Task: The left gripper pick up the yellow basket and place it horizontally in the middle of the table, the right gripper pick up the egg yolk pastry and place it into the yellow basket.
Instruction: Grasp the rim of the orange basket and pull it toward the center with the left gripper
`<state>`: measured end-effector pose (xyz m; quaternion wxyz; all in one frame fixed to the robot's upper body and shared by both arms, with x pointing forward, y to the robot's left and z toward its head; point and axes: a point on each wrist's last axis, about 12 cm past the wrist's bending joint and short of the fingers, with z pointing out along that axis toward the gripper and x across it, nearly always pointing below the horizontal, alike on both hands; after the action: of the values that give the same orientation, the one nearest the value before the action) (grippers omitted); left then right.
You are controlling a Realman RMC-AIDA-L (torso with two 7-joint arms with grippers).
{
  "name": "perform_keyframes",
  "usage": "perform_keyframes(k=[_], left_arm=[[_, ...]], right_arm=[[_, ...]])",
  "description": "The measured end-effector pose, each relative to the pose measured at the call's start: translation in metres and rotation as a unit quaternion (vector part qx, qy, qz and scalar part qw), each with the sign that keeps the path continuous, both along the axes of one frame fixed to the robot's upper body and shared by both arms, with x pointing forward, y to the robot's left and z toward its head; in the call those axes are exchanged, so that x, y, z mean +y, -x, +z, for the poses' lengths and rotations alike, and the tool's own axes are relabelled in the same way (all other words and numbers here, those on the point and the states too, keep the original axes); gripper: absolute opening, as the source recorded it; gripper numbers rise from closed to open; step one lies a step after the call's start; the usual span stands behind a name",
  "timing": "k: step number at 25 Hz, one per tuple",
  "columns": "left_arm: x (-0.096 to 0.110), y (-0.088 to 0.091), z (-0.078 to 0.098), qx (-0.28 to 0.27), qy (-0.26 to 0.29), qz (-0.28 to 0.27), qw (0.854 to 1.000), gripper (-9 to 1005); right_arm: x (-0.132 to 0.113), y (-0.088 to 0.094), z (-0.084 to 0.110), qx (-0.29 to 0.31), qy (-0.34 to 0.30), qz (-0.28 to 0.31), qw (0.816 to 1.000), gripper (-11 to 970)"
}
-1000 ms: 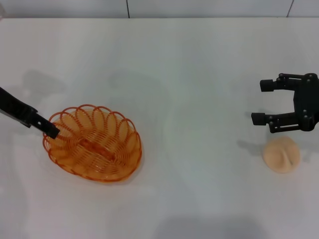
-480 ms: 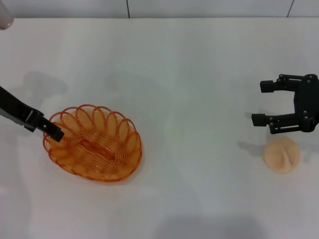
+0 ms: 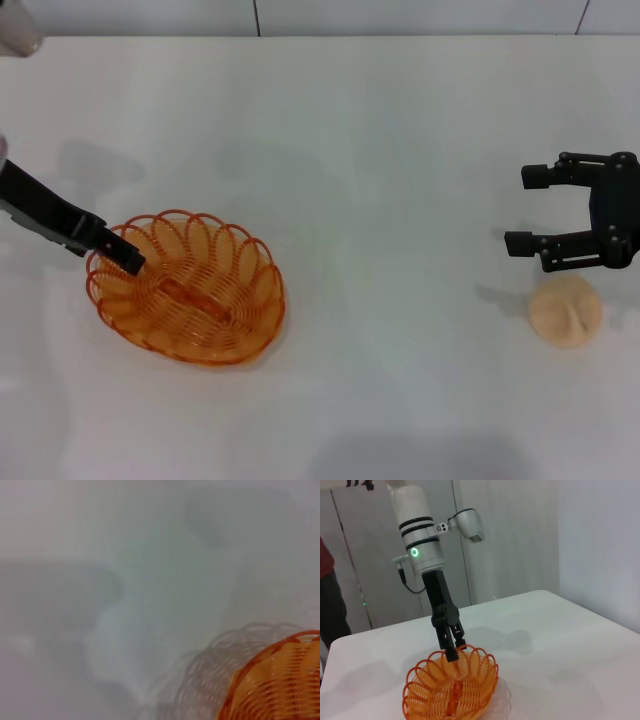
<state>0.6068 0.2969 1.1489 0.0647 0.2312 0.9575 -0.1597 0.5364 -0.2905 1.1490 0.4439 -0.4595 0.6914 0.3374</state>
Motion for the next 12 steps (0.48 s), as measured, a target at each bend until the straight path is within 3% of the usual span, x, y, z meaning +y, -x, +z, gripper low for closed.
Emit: perform_keyframes(k=[12], left_arm=[[-0.0066,0.0007,-0.0092,0.014,0.003,-0.006,1.000,837]], right_arm=[[-0.0011,0.0020,-0.0012,0.002,0.000,0.000,1.000,871]])
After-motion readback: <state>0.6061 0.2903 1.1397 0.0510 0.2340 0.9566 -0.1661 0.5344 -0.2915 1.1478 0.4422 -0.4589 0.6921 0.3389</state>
